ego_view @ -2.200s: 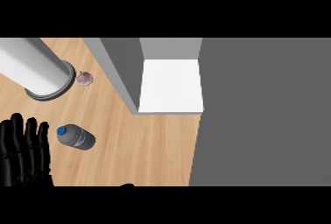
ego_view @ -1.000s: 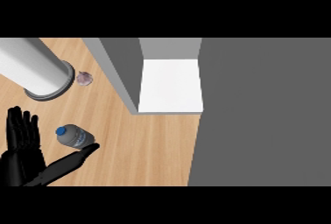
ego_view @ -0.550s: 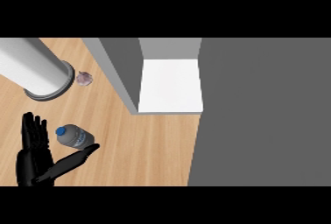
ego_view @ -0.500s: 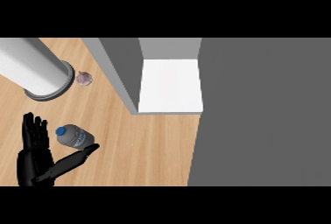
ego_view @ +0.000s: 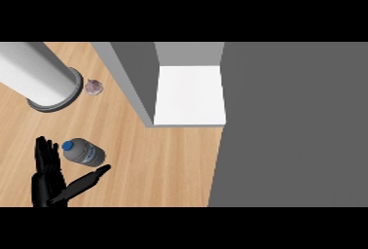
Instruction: Pick up the bottled water, place it into the cabinet and close the cabinet
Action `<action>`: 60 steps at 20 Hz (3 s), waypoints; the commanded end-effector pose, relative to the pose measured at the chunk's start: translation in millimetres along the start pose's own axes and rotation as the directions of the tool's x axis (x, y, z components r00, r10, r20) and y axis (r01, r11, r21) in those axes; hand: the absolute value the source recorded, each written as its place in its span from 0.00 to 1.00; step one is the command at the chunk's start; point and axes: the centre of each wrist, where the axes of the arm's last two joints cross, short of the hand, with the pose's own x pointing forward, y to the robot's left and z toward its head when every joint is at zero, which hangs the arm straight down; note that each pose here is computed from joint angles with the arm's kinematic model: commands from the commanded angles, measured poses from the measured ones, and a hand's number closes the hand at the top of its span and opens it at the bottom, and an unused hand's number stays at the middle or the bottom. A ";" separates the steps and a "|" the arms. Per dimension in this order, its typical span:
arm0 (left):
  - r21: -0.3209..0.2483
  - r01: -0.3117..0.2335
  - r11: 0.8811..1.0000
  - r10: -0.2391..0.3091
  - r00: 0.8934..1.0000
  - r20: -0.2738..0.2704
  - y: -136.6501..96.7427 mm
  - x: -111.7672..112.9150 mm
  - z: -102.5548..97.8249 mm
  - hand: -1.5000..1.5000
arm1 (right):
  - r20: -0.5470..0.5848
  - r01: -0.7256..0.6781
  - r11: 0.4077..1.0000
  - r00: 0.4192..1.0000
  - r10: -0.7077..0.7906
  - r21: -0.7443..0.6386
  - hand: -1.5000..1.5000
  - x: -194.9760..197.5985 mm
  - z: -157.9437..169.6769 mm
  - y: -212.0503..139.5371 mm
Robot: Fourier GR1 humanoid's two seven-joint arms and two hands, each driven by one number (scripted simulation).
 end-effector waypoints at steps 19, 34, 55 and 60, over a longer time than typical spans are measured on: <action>0.003 -0.132 0.991 0.132 0.991 0.009 1.6 -72.9 0.3 0.00 | 0.081 0.012 0.999 0.997 -0.009 -0.037 0.00 29.8 32.9 5.7; -0.127 -0.316 0.940 0.312 0.949 -0.055 -37.0 -73.4 -34.9 1.00 | 0.057 -0.008 0.998 0.998 0.012 -0.068 0.00 18.2 28.8 -12.6; -0.599 -0.410 0.688 0.416 0.899 -0.137 -143.4 -46.4 -28.4 1.00 | 0.058 -0.094 0.987 0.993 0.102 -0.127 0.00 16.2 37.0 -44.3; -0.628 -0.408 0.663 0.419 0.897 -0.141 -170.3 -25.4 -37.4 1.00 | 0.058 -0.093 0.985 0.993 0.103 -0.148 0.00 8.7 38.4 -66.4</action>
